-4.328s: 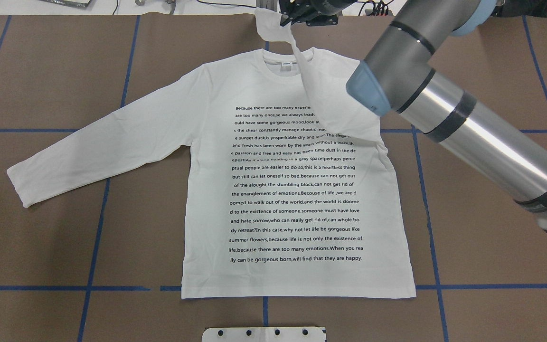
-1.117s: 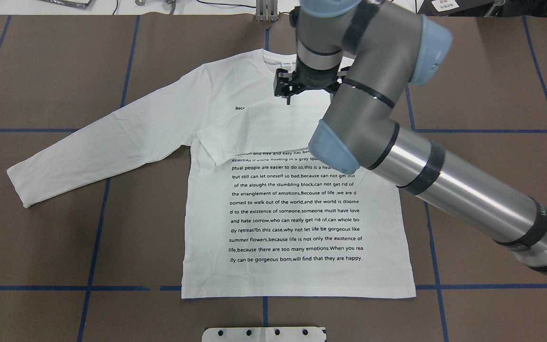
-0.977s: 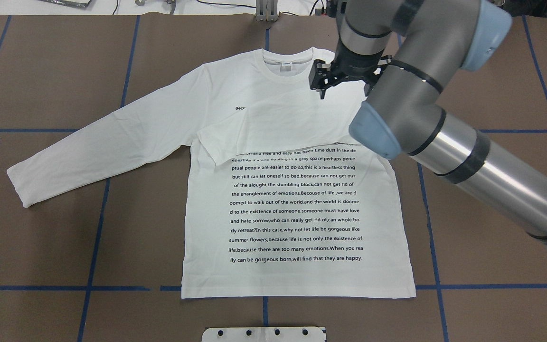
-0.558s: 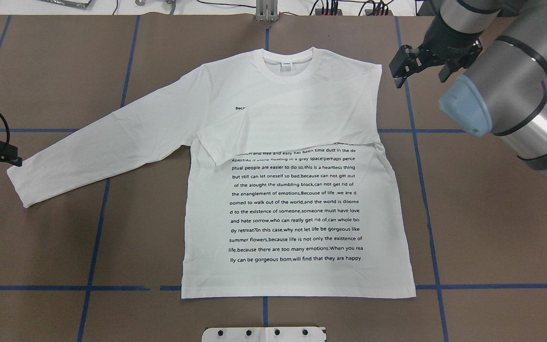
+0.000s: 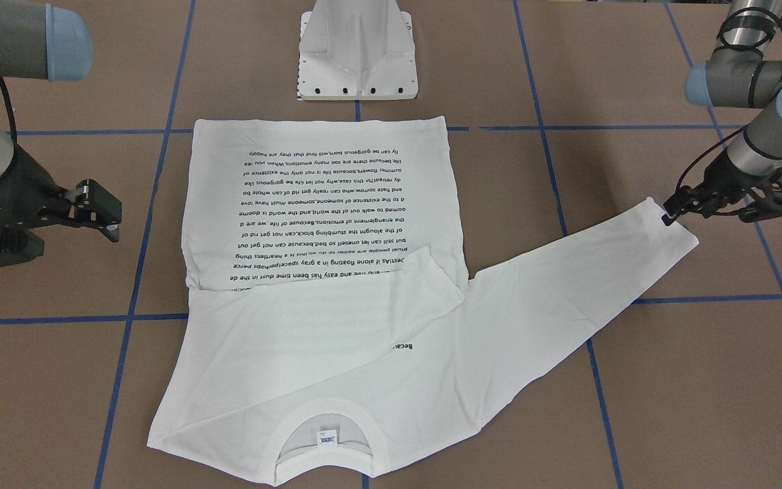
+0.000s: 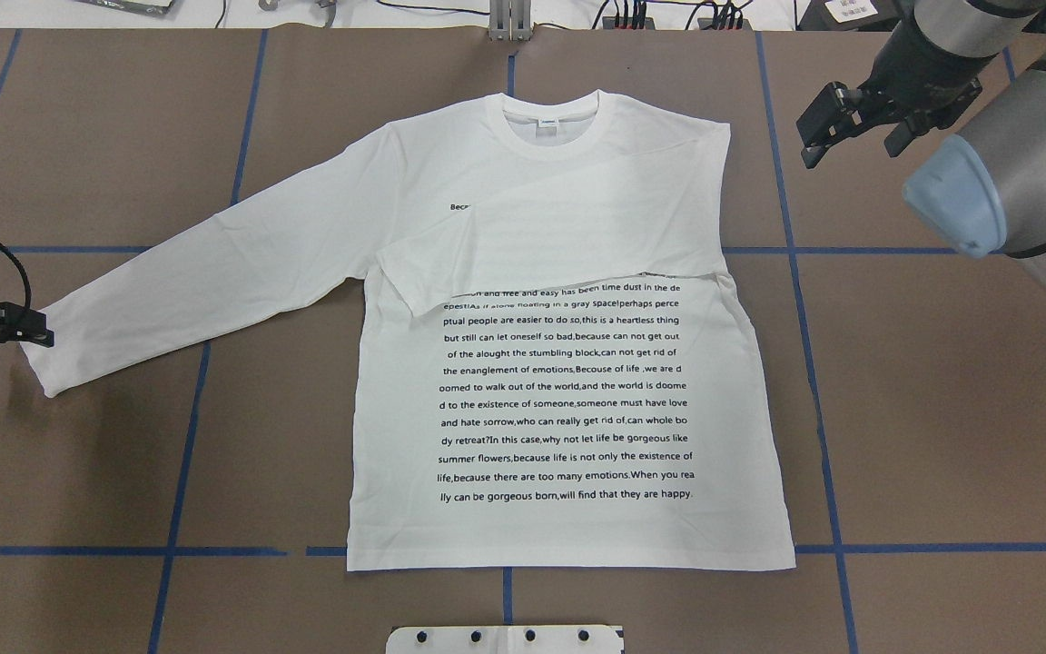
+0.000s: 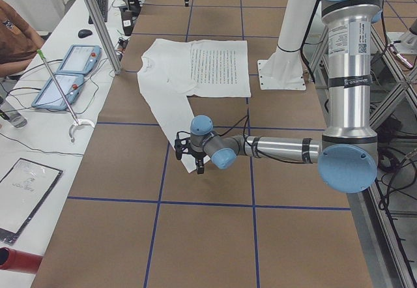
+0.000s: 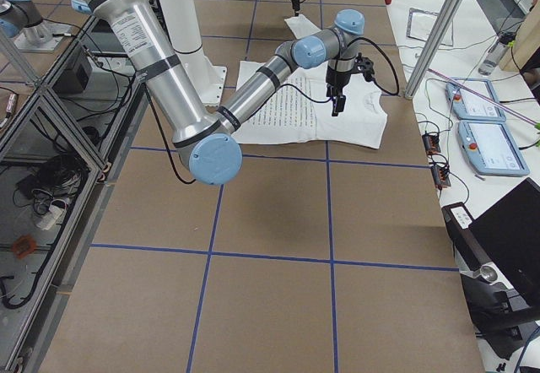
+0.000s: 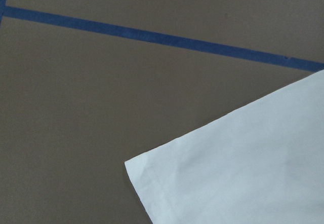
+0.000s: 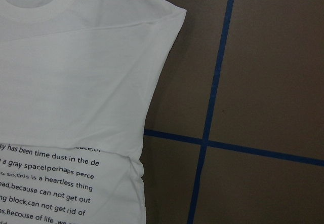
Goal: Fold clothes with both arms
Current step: 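Grasp the cuff of the other sleeve with the left gripper, then fold the sleeve with the left gripper across the shirt toward the collar, then release the sleeve and pull the left gripper back while the right gripper lowers, then move both grippers to the hem corners nearest the robot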
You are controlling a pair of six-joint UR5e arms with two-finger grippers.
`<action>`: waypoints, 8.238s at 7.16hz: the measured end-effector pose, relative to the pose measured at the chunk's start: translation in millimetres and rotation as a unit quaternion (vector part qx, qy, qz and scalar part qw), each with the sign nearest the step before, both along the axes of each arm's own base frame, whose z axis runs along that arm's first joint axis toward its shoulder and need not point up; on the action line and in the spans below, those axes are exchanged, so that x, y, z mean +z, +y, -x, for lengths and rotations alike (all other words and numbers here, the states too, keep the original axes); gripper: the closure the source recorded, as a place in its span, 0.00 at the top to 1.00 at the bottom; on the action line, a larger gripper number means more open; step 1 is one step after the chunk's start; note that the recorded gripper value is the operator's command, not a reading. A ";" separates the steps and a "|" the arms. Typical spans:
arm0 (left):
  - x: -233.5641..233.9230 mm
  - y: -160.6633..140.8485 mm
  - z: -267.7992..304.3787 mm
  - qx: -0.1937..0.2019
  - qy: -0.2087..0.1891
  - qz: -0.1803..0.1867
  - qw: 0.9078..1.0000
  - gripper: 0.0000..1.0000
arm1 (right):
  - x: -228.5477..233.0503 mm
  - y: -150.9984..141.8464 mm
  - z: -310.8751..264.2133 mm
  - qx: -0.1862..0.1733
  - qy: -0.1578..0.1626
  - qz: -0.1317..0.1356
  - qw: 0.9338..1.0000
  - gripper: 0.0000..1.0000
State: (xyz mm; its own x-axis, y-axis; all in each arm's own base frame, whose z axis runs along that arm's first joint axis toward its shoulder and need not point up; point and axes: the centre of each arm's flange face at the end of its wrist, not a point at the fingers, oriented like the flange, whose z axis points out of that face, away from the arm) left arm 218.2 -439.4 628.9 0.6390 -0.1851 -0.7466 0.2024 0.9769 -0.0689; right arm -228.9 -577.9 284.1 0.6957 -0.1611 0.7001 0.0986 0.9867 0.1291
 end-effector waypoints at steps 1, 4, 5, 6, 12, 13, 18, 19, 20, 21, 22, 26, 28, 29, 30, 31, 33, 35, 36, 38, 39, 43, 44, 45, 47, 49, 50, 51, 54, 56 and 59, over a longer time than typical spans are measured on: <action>2.3 3.4 -6.7 0.001 0.001 0.001 1.000 0.93 | 0.3 0.0 -0.3 0.000 0.000 0.000 1.000 1.00; 3.2 5.5 -13.7 0.001 -0.003 -0.003 1.000 0.72 | 0.4 0.0 -0.4 0.000 0.000 0.000 1.000 1.00; 3.0 5.1 -14.2 0.000 -0.005 -0.004 1.000 0.60 | 0.0 -0.1 -0.3 0.000 0.000 0.000 1.000 1.00; 2.9 4.8 -14.5 -0.001 -0.006 -0.006 1.000 0.53 | -0.2 -0.2 0.1 0.000 0.000 0.000 1.000 1.00; -3.9 6.9 -20.4 0.004 -0.003 -0.009 1.000 0.00 | -1.2 -0.5 0.7 0.000 0.000 -0.001 1.000 1.00; -10.3 7.2 -20.4 0.004 0.001 -0.012 1.000 0.00 | -1.1 -0.7 0.3 0.000 0.000 -0.001 1.000 1.00; -161.3 -12.4 -42.2 0.020 0.014 0.006 1.000 0.00 | 26.3 14.3 -16.0 0.005 0.006 0.009 1.000 1.00; -219.8 -35.5 -61.3 0.023 0.014 0.010 1.000 0.00 | 40.2 25.8 -22.6 0.004 0.011 0.012 1.000 1.00; -280.6 -57.5 -79.3 0.023 0.017 0.013 1.000 0.00 | 53.5 38.3 -29.8 0.001 0.015 0.013 1.000 1.00; -336.8 -73.9 -93.2 0.018 0.030 0.020 0.999 0.00 | 65.3 50.2 -36.3 -0.001 0.018 0.017 1.000 1.00; -385.3 -88.9 -105.3 0.008 0.052 0.031 0.998 0.00 | 73.7 57.9 -40.3 -0.002 0.021 0.021 1.000 1.00; -561.8 -179.0 -148.0 -0.052 0.196 0.081 0.976 0.00 | 89.9 67.2 -45.5 -0.004 0.026 0.031 0.999 1.00; -625.4 -204.0 -179.8 -0.062 0.241 0.099 0.963 0.00 | 110.4 73.6 -60.4 -0.014 0.031 0.026 0.999 1.00; -643.4 -198.1 -203.5 -0.051 0.254 0.103 0.960 0.00 | 119.5 75.1 -67.4 -0.016 0.034 0.025 0.999 1.00; -652.6 -189.0 -224.2 -0.041 0.263 0.107 0.958 0.00 | 125.0 75.5 -71.0 -0.016 0.036 0.026 0.999 1.00; -658.7 -178.6 -241.0 -0.032 0.268 0.110 0.957 0.00 | 128.2 75.8 -72.1 -0.016 0.037 0.028 0.999 1.00; -656.4 -164.3 -276.7 -0.032 0.268 0.105 0.957 0.00 | 133.0 74.0 -71.4 -0.016 0.040 0.033 0.999 1.00; -632.8 -153.9 -329.7 -0.042 0.259 0.098 0.960 0.00 | 134.0 70.7 -69.7 -0.014 0.041 0.037 0.998 1.00; -623.5 -136.3 -366.3 -0.045 0.252 0.093 0.962 0.00 | 133.2 69.3 -68.6 -0.013 0.040 0.038 0.998 1.00; -611.0 -98.4 -425.7 -0.056 0.250 0.075 0.964 0.62 | 133.1 67.0 -66.5 -0.013 0.040 0.039 0.998 1.00; -606.2 -87.1 -443.7 -0.065 0.254 0.068 0.963 1.00 | 131.9 66.0 -65.8 -0.013 0.039 0.038 0.998 1.00; -610.1 -70.9 -455.0 -0.076 0.291 0.044 0.953 1.00 | 127.8 64.4 -63.2 -0.014 0.030 0.031 0.999 1.00; -609.6 -70.7 -452.7 -0.076 0.292 0.041 0.952 1.00 | 125.3 64.8 -62.3 -0.015 0.024 0.031 0.999 1.00; -605.4 -70.4 -448.5 -0.073 0.290 0.038 0.954 1.00 | 120.2 65.8 -60.4 -0.013 0.009 0.032 0.999 1.00; -578.5 -65.1 -428.2 -0.045 0.245 0.024 0.968 1.00 | 101.3 74.2 -33.4 0.017 -0.034 0.035 0.999 1.00; -520.6 -31.5 -367.0 -0.009 0.183 -0.007 0.983 1.00 | 85.8 107.3 17.1 0.048 -0.064 0.049 0.996 1.00; -496.1 -8.2 -326.2 0.010 0.150 -0.025 0.988 1.00 | 79.4 136.0 39.7 0.057 -0.064 0.057 0.995 1.00; -470.9 14.6 -287.6 0.025 0.125 -0.037 0.991 1.00 | 73.3 168.3 62.9 0.066 -0.057 0.066 0.994 1.00; -400.2 67.1 -210.8 0.054 0.077 -0.048 0.994 0.99 | 82.1 257.1 130.7 0.078 -0.031 0.076 0.994 1.00; -389.0 78.5 -202.9 0.061 0.066 -0.046 0.995 0.99 | 108.4 304.0 155.3 0.066 -0.013 0.072 0.995 0.99; -387.4 87.4 -207.9 0.065 0.061 -0.050 0.995 0.99 | 134.4 351.4 192.5 0.055 0.018 0.075 0.995 0.91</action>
